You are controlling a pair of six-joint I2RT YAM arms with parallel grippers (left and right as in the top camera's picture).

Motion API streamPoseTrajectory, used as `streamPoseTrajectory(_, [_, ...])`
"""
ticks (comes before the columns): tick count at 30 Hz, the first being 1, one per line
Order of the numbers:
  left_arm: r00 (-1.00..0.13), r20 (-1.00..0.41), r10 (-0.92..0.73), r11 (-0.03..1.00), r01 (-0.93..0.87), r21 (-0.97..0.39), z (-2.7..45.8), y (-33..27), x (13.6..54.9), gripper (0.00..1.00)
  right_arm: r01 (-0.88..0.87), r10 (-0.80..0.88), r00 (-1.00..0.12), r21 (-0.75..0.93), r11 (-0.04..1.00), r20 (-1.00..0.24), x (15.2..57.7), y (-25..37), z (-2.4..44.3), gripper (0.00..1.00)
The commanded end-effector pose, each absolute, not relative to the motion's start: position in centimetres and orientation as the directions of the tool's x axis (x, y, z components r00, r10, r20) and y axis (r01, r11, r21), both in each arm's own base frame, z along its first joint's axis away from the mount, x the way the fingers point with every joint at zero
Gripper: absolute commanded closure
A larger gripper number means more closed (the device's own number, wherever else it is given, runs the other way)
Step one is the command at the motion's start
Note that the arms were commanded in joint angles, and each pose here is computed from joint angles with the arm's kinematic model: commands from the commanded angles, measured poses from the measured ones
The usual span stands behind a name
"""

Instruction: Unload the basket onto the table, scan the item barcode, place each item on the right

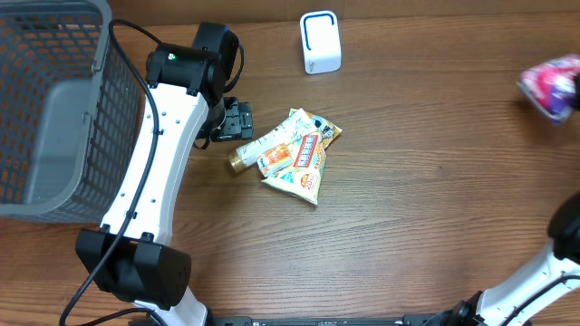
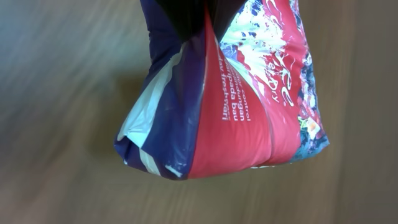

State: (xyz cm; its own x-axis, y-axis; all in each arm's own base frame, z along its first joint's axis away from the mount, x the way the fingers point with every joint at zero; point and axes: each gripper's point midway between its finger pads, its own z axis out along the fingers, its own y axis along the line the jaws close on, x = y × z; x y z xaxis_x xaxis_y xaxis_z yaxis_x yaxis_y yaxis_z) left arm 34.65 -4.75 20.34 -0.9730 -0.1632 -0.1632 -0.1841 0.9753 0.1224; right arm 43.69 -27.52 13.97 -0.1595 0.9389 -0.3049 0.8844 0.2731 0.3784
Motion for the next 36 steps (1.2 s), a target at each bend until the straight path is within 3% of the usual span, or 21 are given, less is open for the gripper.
streamPoseTrajectory(1, [-0.972, -0.164, -0.169, 0.972, -0.192, 0.136, 20.2, -4.6, 34.8, 0.00, 0.905, 0.909, -0.188, 0.293, 0.307, -0.373, 40.5, -32.3, 13.3, 0.96])
streamPoseTrajectory(11, [-0.972, -0.164, -0.169, 0.972, -0.192, 0.136, 20.2, -4.6, 34.8, 0.00, 0.953, 0.930, -0.066, 0.252, 0.166, -0.361, 33.2, -40.8, 10.1, 0.96])
streamPoseTrajectory(13, [-0.972, -0.164, -0.169, 0.972, -0.192, 0.136, 20.2, -4.6, 34.8, 0.00, 0.957, 0.933, -0.071, 0.240, 0.163, -0.352, 32.6, -41.1, 9.5, 0.77])
streamPoseTrajectory(15, [-0.972, -0.164, -0.168, 0.972, -0.191, 0.136, 20.2, -4.6, 34.8, 0.00, 0.960, 0.936, -0.074, 0.231, 0.161, -0.344, 32.2, -41.1, 9.2, 0.28])
streamPoseTrajectory(17, [-0.972, -0.164, -0.169, 0.972, -0.192, 0.136, 20.2, -4.6, 34.8, 0.00, 0.957, 0.937, -0.079, 0.236, 0.167, -0.340, 32.3, -40.9, 9.4, 0.02])
streamPoseTrajectory(22, [-0.972, -0.164, -0.169, 0.972, -0.192, 0.136, 20.2, -4.6, 34.8, 0.00, 0.920, 0.950, -0.097, 0.337, 0.200, -0.298, 33.8, -39.5, 12.5, 0.00])
streamPoseTrajectory(28, [-0.972, -0.164, -0.169, 0.972, -0.192, 0.136, 20.2, -4.6, 34.8, 0.00, 0.795, 0.951, -0.164, 0.536, 0.285, -0.263, 36.1, -35.3, 20.0, 0.00])
streamPoseTrajectory(33, [-0.972, -0.164, -0.169, 0.972, -0.192, 0.136, 20.2, -4.6, 34.8, 0.00, 0.465, 0.839, -0.472, 0.733, 0.497, -0.270, 38.8, -26.0, 25.8, 0.00])
streamPoseTrajectory(34, [-0.972, -0.164, -0.169, 0.972, -0.192, 0.136, 20.2, -4.6, 34.8, 0.00, 0.391, 0.790, -0.562, 0.762, 0.516, -0.246, 39.1, -22.4, 26.4, 0.00])
streamPoseTrajectory(36, [-0.972, -0.164, -0.169, 0.972, -0.192, 0.136, 20.2, -4.6, 34.8, 0.00, 0.378, 0.748, -0.635, 0.768, 0.518, -0.192, 39.2, -19.1, 25.9, 0.00])
